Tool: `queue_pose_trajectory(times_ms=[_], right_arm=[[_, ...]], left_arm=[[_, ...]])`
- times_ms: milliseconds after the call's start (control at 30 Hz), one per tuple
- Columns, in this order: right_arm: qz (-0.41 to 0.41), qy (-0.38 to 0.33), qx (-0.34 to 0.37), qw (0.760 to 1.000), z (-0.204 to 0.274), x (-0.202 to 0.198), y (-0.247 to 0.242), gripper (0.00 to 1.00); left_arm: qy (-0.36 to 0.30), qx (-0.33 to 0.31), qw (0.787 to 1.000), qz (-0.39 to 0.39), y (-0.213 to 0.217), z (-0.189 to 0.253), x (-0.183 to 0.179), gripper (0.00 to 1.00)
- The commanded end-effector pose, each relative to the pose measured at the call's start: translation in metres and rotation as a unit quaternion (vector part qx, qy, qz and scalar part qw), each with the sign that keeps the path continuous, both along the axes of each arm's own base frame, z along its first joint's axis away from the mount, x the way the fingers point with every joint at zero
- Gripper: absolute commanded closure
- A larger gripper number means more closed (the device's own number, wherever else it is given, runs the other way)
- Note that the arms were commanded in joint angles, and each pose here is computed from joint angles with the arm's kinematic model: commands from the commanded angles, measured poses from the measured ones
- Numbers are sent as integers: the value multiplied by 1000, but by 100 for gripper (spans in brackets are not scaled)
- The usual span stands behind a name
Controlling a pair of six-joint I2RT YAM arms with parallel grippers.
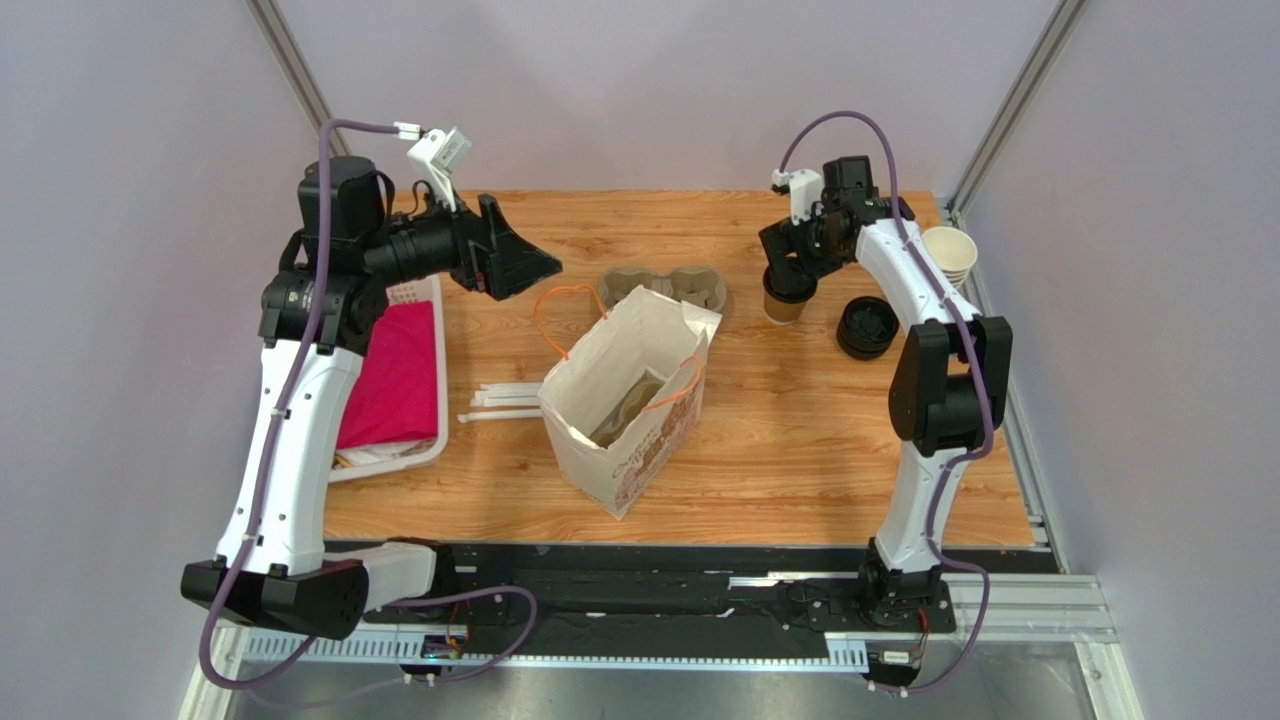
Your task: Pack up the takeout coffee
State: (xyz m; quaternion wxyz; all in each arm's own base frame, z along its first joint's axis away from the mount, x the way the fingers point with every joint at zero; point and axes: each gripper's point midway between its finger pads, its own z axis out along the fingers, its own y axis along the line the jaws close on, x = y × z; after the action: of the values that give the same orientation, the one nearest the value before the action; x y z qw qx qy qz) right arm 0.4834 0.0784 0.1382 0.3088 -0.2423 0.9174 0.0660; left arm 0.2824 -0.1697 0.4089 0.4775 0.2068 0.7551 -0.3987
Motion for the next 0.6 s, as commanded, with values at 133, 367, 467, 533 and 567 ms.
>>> queue_pose_trajectory(times_ms=[133, 367, 467, 533, 567], right_arm=[[-6, -41, -6, 999, 9, 26, -2, 9], [-4, -41, -7, 999, 3, 29, -2, 9], [-3, -41, -6, 999, 1, 30, -1, 11], [-1, -40, -6, 999, -1, 30, 0, 14], [-1, -41, -6, 999, -1, 30, -1, 14]], left_arm=[[-11, -1, 1000, -6, -1, 2, 5, 1], [-8, 0, 1000, -5, 0, 0, 5, 1], [-5, 1, 1000, -4, 0, -2, 6, 1], [-3, 1, 1000, -5, 0, -4, 6, 1], [2, 2, 1000, -7, 0, -6, 5, 1]])
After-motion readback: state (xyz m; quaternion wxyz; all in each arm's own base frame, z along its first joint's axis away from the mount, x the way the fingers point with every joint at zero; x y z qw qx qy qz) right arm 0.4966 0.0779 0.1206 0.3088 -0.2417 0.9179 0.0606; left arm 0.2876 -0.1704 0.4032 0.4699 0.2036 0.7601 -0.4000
